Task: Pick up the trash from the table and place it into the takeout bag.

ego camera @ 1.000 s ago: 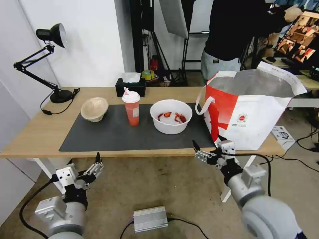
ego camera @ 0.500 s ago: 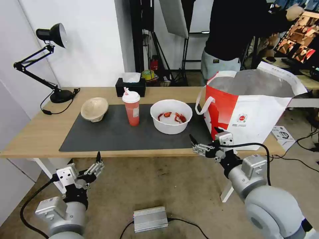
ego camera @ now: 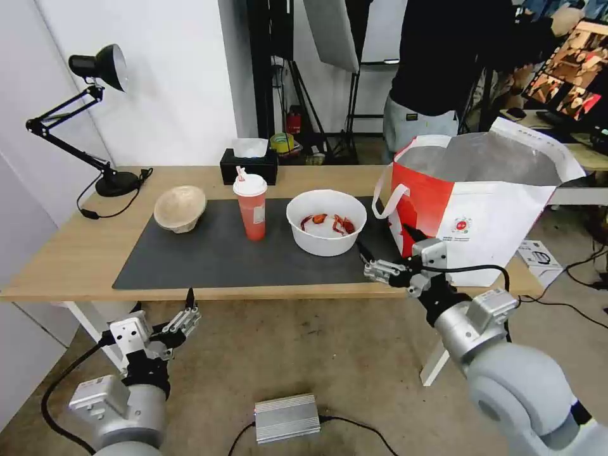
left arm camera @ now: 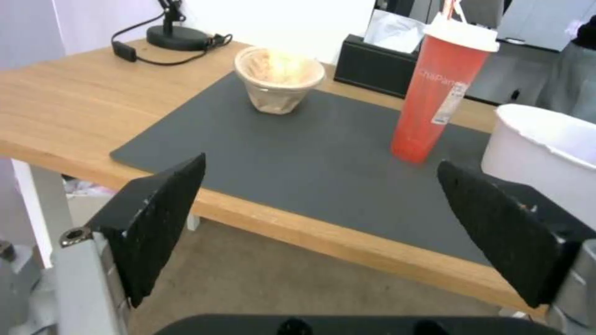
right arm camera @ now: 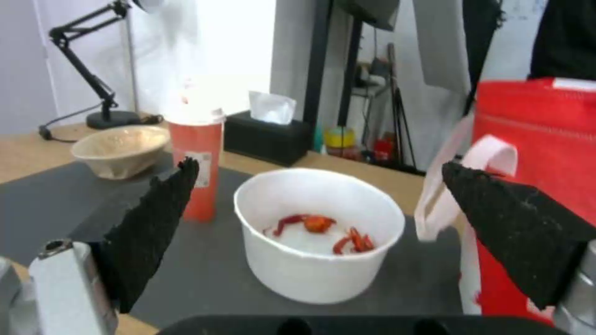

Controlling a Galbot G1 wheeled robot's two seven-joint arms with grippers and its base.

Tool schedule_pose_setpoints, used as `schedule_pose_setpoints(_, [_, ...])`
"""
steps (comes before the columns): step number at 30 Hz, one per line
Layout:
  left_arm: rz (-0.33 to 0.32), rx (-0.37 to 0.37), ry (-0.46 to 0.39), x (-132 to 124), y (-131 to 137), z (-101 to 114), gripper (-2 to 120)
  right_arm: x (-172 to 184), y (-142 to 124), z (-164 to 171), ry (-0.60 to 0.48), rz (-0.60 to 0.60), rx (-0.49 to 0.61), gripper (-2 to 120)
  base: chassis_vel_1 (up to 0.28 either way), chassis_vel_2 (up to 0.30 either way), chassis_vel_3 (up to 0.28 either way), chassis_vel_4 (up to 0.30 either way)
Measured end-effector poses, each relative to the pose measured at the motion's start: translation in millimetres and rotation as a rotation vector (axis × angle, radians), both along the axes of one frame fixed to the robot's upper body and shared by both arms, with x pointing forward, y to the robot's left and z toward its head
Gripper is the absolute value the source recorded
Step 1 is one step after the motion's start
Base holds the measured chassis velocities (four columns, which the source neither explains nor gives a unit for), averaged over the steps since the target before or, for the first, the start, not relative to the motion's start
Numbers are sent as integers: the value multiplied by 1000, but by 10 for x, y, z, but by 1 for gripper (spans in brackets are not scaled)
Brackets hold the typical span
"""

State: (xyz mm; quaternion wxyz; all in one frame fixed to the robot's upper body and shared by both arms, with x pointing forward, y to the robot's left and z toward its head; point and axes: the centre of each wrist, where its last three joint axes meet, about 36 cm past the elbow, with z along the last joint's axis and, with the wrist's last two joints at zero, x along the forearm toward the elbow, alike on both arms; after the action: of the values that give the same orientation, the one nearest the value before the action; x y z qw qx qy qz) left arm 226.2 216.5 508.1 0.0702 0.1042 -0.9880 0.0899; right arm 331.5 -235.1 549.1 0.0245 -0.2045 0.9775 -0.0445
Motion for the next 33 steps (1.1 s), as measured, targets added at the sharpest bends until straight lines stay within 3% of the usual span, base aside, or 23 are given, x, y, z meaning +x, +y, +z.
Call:
schedule_pose_setpoints(10, [-4, -8, -4, 2, -10, 1, 100, 209, 8, 75, -10, 67, 31, 100, 0, 0, 0, 0])
schedule_pose_setpoints(20, [-16, -6, -12, 17, -7, 4, 100, 696, -50, 414, -64, 168, -3, 100, 0, 0, 0, 0])
schedule_pose_setpoints(33, [-7, -9, -11, 33, 14, -33, 100, 1263, 237, 553, -30, 260, -23, 100, 0, 0, 0, 0])
